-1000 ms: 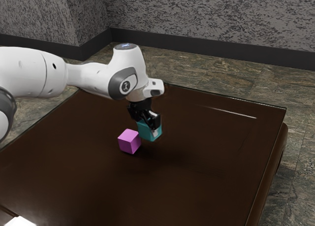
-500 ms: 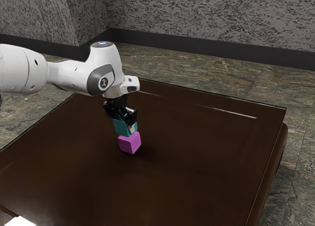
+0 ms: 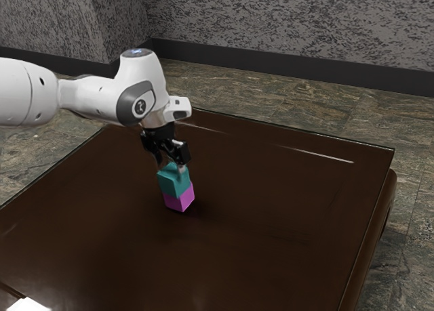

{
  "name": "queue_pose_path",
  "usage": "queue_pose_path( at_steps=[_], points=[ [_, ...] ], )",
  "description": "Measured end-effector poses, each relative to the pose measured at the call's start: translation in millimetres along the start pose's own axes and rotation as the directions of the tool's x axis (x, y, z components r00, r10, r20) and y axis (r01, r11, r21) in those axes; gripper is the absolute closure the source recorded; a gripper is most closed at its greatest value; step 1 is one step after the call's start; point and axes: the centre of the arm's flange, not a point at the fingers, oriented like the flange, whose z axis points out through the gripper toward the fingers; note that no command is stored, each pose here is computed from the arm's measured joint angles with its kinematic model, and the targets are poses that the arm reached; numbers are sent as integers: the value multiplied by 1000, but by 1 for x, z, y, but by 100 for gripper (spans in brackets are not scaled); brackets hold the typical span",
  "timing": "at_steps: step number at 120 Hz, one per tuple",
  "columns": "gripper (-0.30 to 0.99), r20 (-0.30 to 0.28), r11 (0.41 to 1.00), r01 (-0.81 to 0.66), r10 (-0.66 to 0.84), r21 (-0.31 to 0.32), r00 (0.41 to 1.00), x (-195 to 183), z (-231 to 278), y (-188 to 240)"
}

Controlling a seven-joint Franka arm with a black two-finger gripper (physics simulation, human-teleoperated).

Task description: Pick up the blue block with one arm, and put the blue block on the pink block with one arm

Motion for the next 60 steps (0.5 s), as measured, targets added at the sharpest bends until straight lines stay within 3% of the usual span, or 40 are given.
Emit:
queue_pose_path(
  at_steps=[11, 17, 26, 31, 48, 60],
  points=[
    [5, -158, 999, -10, 17, 45, 987, -16, -112, -1],
    [4, -241, 998, 42, -32, 37, 970, -30, -171, -1],
    [3, -286, 974, 226, -219, -8, 933, -48, -257, -14],
    [3, -256, 944, 329, -319, -7, 912, -59, -282, -22],
    [1, -54, 771, 633, -630, 71, 774, -90, -255, -59],
    [1, 21, 653, 747, -754, 120, 656, -100, -239, -57]
  ],
)
